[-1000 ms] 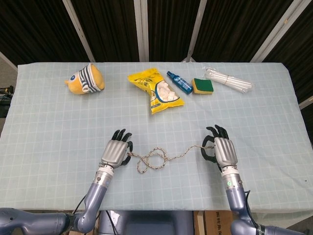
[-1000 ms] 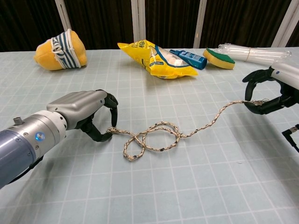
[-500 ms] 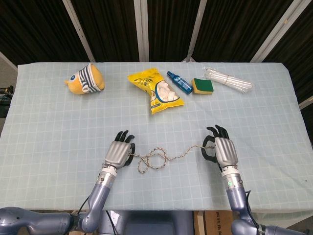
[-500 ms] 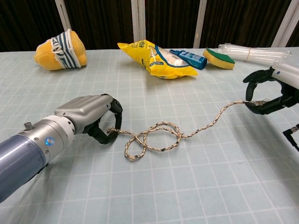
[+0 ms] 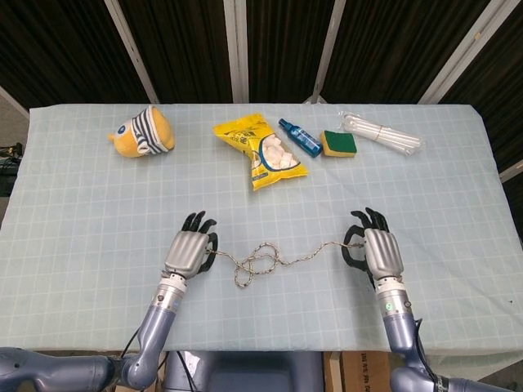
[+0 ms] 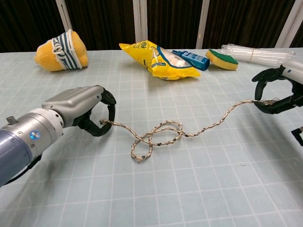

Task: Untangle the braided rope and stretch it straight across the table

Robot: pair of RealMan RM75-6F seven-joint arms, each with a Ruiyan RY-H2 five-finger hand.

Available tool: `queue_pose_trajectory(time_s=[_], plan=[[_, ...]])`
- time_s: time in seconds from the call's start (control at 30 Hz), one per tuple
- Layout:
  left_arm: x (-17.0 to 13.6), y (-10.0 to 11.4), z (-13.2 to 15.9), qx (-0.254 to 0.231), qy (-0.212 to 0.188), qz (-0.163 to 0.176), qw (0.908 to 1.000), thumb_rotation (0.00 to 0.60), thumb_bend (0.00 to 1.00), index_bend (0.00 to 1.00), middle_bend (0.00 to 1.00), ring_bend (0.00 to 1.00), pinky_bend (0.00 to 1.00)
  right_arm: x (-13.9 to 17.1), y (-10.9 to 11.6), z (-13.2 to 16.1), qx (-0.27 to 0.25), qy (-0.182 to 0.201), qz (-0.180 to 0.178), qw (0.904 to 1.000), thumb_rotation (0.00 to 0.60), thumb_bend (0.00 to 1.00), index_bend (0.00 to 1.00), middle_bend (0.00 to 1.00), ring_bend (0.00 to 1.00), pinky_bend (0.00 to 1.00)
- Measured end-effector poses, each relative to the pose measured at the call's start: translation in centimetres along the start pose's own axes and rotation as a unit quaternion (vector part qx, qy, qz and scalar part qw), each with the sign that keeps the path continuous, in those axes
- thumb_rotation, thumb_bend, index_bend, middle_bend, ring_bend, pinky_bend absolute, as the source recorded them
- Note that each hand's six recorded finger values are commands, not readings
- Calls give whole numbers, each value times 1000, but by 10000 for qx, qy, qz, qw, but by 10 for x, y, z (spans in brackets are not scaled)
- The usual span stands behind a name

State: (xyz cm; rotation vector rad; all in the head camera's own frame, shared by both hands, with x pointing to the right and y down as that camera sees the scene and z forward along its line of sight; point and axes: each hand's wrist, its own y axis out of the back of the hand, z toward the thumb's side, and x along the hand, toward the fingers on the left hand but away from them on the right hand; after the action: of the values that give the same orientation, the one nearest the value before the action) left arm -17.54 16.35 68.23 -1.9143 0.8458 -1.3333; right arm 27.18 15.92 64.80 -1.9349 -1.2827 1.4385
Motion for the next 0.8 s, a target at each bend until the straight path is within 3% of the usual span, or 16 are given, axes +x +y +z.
queue_pose_trajectory(time_s=[0.2, 0.43, 0.6, 0.8], plan=[[-8, 27, -26, -148, 164, 226, 9995, 600, 563, 579, 187, 0, 0, 2, 13, -9, 113, -81, -132, 9998, 600, 482, 653, 203, 0, 0], [-35, 72, -89, -316, 513, 542, 9967, 600, 564, 580, 188, 0, 0, 12, 34, -31, 263, -280, -285, 9989, 600, 482, 653, 203, 0, 0], [-63, 92, -130, -472, 748, 716, 9935, 600, 572, 582, 190, 0, 0, 20, 46, -48, 324, -444, -390, 9977, 600, 482, 653, 203, 0, 0], [-97, 101, -170, -757, 1025, 796, 9887, 600, 573, 583, 190, 0, 0, 29, 56, -68, 359, -633, -471, 9962, 600, 482, 653, 203, 0, 0]])
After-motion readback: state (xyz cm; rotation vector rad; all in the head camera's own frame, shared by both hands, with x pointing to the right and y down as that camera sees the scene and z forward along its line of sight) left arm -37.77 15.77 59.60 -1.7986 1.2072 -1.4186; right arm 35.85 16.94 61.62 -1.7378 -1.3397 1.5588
